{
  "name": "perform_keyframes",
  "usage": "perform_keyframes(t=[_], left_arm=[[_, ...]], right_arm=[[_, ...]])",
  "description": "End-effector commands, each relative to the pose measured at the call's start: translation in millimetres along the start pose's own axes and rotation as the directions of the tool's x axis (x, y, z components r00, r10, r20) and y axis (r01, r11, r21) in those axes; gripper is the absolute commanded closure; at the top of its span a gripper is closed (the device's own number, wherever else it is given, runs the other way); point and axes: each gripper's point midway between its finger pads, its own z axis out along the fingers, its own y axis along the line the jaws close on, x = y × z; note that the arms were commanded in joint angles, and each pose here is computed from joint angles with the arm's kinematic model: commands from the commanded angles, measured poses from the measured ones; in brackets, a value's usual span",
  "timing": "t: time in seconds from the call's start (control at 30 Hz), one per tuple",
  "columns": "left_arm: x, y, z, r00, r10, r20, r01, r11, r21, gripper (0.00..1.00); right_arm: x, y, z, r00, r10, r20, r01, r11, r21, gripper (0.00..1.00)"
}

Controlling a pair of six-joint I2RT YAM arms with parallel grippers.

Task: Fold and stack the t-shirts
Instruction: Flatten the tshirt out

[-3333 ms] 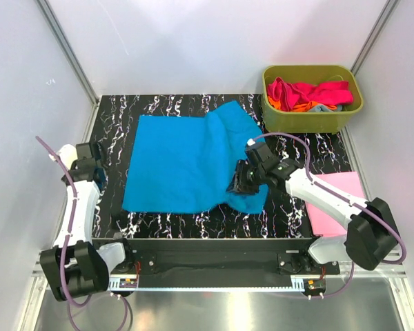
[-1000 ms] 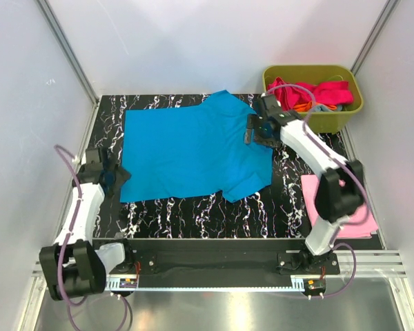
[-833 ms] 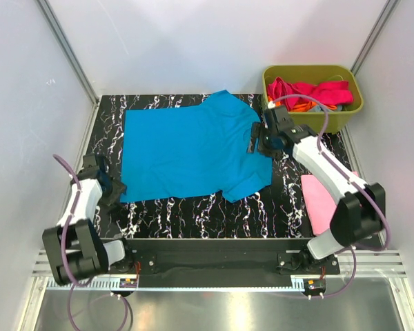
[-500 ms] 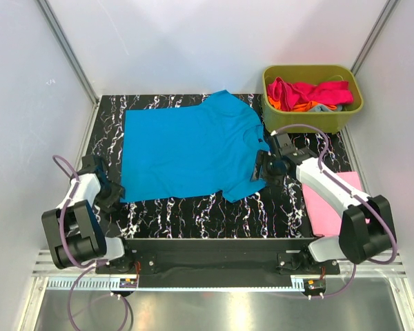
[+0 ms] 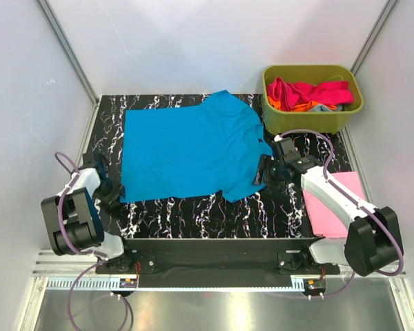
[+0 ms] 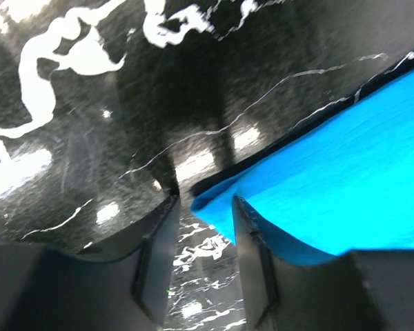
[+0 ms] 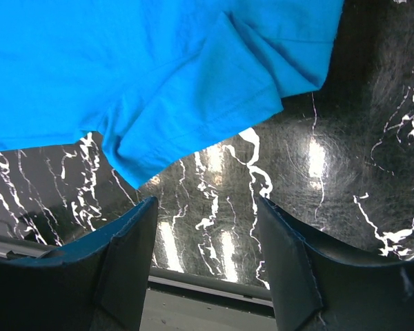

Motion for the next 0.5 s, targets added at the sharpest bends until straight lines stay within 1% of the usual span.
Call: perform_keyframes(t=[0.0,0.03,0.13,0.17,0.3,0.4,0.47], left_arm=[[-6.5,-9.8,14.1,1.0,-0.006,0.008,0.006,0.999,0.032,0.62],[-3.3,-12.7,14.5,1.0,-0.005,-0.008,0.006,0.999,0.05,0.63],[-2.2,-18.5,16.3,1.0,0.005,-0.022,-0.004,0.997,0.08,0.73],[-1.1,-20.5,16.6,0.999,0.02,-0.028,-0.017,0.996,0.091,0.82],[7.0,-20.3,15.6,0.998,0.031,-0.057,-0.025,0.994,0.11,0.96],[14.1,-14.7,13.5,0.998,0.016,-0.06,-0.009,0.994,0.11,1.0],[16.4,-14.1,9.4,0.999,0.0,-0.054,0.007,0.992,0.122,1.0]], right_arm=[[-1.7,5.5,-1.4,1.0,0.006,0.021,-0.006,1.0,-0.029,0.34],[-0.7,5.6,-0.9,1.0,0.013,0.017,-0.012,0.999,-0.031,0.34],[3.1,4.7,0.0,1.0,0.027,0.007,-0.027,0.999,-0.032,0.34],[4.1,4.1,0.4,1.0,0.03,0.006,-0.03,0.999,-0.031,0.34],[10.6,0.2,3.6,0.998,0.056,-0.012,-0.056,0.998,-0.018,0.34],[18.3,-6.2,9.9,0.994,0.105,-0.032,-0.105,0.994,0.011,0.33],[21.9,-12.9,15.4,0.987,0.156,-0.044,-0.154,0.987,0.036,0.33]])
